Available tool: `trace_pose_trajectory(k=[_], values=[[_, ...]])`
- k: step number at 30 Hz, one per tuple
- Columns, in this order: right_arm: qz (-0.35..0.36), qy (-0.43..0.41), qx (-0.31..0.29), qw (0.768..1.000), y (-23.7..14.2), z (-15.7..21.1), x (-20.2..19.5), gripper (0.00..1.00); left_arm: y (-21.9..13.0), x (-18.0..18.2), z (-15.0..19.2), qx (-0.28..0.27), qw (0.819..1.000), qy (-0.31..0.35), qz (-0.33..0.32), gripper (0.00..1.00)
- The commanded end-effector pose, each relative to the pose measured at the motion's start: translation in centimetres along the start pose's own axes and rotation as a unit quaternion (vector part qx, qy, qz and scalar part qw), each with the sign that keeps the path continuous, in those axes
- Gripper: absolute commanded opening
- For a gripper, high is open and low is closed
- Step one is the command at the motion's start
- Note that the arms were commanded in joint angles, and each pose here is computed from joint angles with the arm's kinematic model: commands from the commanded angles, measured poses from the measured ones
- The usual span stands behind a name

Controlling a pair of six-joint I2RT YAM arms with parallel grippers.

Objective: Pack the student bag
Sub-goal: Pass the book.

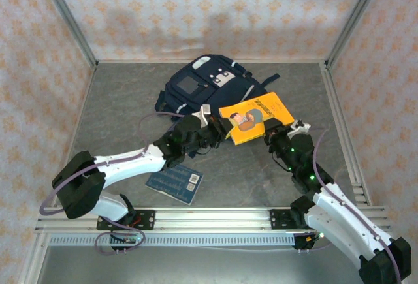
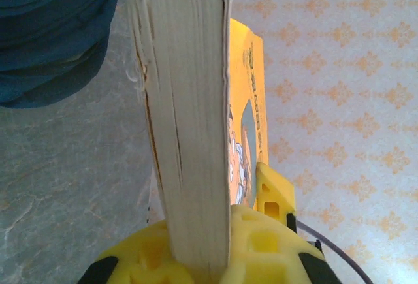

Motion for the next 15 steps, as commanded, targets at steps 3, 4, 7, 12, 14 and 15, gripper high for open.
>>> trace_pose_trajectory(k=[3, 4, 7, 12, 14, 15], values=[[0.007, -0.064, 0.011, 0.998, -0.7, 0.7, 1.9, 0.5, -1.6, -1.9, -2.1, -0.012, 0.998, 0.054, 0.008, 0.0], [0.033, -0.088, 0.007, 0.996, -0.9, 0.7, 2.0, 0.6, -2.2, -1.9, -2.5, -0.012, 0.998, 0.065, 0.003, 0.0], [0.108, -0.141, -0.011, 0.984, -1.7, 0.3, 1.8, 0.8, -4.4, -1.3, -4.0, -0.011, 0.993, 0.113, -0.032, 0.0], [0.162, -0.236, 0.016, 0.958, -2.4, 0.4, 1.1, 1.0, -6.9, -0.6, -4.9, 0.043, 0.982, 0.18, -0.027, 0.0], [0.174, -0.273, 0.046, 0.945, -2.4, 0.6, 1.1, 1.0, -7.5, -0.3, -5.1, 0.071, 0.976, 0.204, -0.018, 0.0], [0.178, -0.286, 0.061, 0.94, -2.3, 0.6, 1.2, 1.0, -7.8, 0.2, -5.3, 0.084, 0.975, 0.207, -0.01, 0.0]])
Point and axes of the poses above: each hand's point on the last joint's axis, 136 mm out from that joint toward the fingers, its own y axis out along the fingers, its own x axis along the line the jaws close on, z = x × y, the point moved 9 cm from there along -y, back along the fingers, and after that the axes turned 14 degrees about y, right-handed, at the moved point
